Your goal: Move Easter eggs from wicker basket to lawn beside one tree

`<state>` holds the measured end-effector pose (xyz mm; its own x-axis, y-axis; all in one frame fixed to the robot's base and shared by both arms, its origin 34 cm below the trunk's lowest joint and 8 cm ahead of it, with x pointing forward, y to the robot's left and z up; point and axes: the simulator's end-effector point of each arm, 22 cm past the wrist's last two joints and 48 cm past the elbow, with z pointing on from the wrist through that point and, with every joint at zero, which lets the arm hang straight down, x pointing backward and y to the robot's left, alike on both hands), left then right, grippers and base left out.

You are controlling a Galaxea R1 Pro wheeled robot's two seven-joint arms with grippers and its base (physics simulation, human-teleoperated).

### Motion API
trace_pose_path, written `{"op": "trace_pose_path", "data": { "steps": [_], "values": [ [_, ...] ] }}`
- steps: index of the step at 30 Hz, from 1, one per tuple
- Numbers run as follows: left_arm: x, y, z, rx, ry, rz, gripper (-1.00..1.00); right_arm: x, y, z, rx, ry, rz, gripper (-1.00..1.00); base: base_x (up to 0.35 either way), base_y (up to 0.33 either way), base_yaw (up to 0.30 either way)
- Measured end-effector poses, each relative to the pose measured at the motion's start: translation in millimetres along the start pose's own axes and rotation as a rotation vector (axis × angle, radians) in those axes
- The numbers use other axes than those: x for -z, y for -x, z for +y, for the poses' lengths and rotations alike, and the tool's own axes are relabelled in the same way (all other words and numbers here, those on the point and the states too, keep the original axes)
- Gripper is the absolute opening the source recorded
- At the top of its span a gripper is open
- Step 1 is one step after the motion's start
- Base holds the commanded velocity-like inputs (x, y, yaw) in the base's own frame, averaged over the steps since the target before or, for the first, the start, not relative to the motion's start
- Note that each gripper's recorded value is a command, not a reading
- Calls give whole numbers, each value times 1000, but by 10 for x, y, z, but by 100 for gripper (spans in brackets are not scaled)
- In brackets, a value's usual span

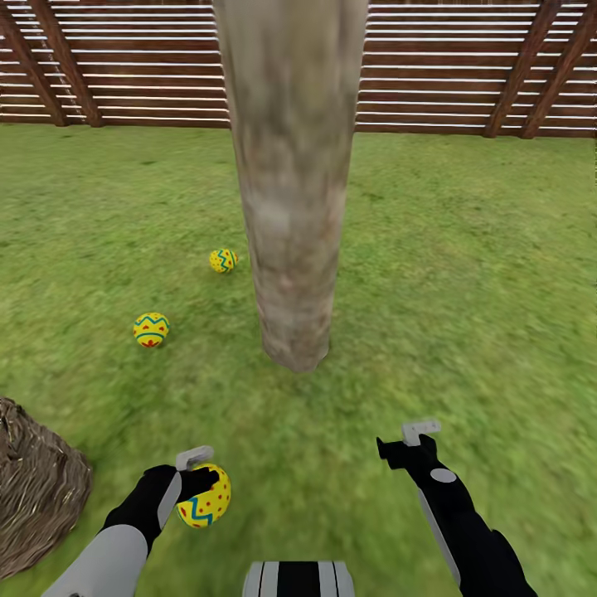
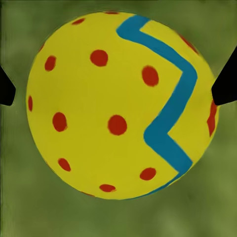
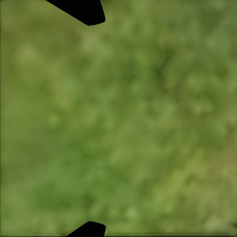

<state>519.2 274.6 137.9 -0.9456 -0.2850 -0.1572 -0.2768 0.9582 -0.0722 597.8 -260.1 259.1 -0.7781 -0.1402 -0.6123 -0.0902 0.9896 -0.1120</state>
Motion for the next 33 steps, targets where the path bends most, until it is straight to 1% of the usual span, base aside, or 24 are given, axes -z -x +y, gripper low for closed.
{"op": "trace_pose_path", "data": {
  "steps": [10, 33],
  "values": [
    [157, 128, -145, -4, -22, -34, 100, 117, 208, -25, 0, -4, -40, 100, 0, 0, 0],
    [559, 478, -280, -6, -50, -123, 100, 416, 667, -101, -3, -18, -133, 100, 0, 0, 0]
  ]
}}
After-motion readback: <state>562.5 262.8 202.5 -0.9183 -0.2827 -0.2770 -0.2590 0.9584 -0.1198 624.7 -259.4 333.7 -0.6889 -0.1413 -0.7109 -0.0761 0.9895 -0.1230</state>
